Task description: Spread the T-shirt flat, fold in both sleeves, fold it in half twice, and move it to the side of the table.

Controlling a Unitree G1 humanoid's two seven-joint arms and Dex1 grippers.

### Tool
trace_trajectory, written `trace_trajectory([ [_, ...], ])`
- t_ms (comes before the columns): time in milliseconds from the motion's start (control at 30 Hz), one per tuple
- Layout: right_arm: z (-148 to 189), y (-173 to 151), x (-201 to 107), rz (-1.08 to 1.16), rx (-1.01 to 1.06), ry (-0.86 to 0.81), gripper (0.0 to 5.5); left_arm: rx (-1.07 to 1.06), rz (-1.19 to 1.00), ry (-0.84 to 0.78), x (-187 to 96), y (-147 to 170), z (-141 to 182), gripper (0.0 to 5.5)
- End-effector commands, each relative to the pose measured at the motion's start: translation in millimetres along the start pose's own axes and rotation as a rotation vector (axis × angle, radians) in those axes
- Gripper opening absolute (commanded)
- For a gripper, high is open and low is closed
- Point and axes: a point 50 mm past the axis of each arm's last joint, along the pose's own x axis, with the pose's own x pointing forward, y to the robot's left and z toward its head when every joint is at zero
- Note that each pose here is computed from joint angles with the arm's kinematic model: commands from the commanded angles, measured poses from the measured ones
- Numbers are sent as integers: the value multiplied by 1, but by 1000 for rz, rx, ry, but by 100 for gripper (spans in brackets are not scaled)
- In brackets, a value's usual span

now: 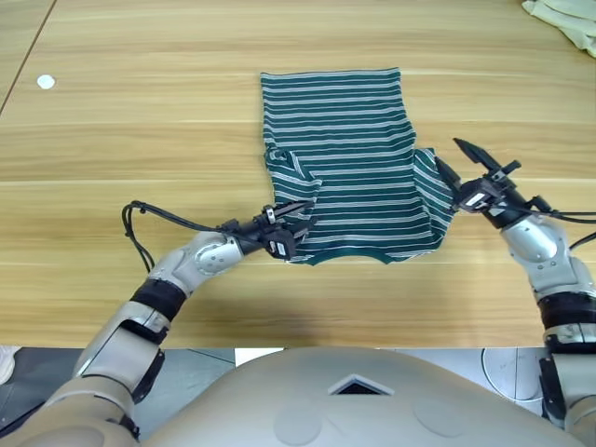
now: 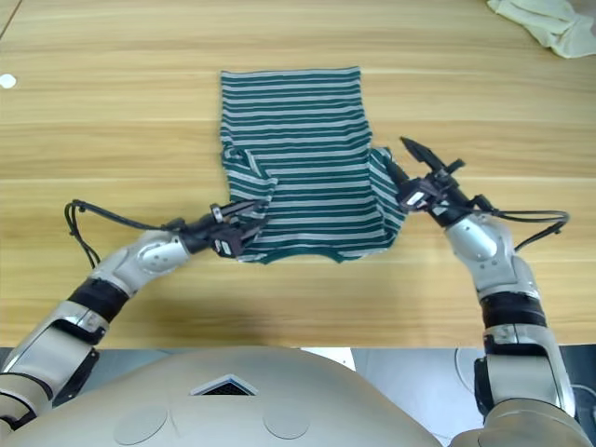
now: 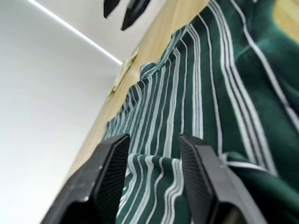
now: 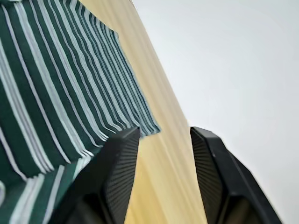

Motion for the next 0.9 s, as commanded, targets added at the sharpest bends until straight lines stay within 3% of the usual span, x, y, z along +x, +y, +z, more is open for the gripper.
trace_trajectory([
  [33, 0, -27, -7, -52, -55, 28, 200, -106, -272, 108, -26, -53, -6, 196],
  [433, 8, -37, -14, -41, -88, 50, 200, -205, -431, 204, -54, -87, -2, 196],
  [900, 13, -32, -7, -36, -81, 35, 200, -148, -621, 192, -73, -94, 7, 196],
])
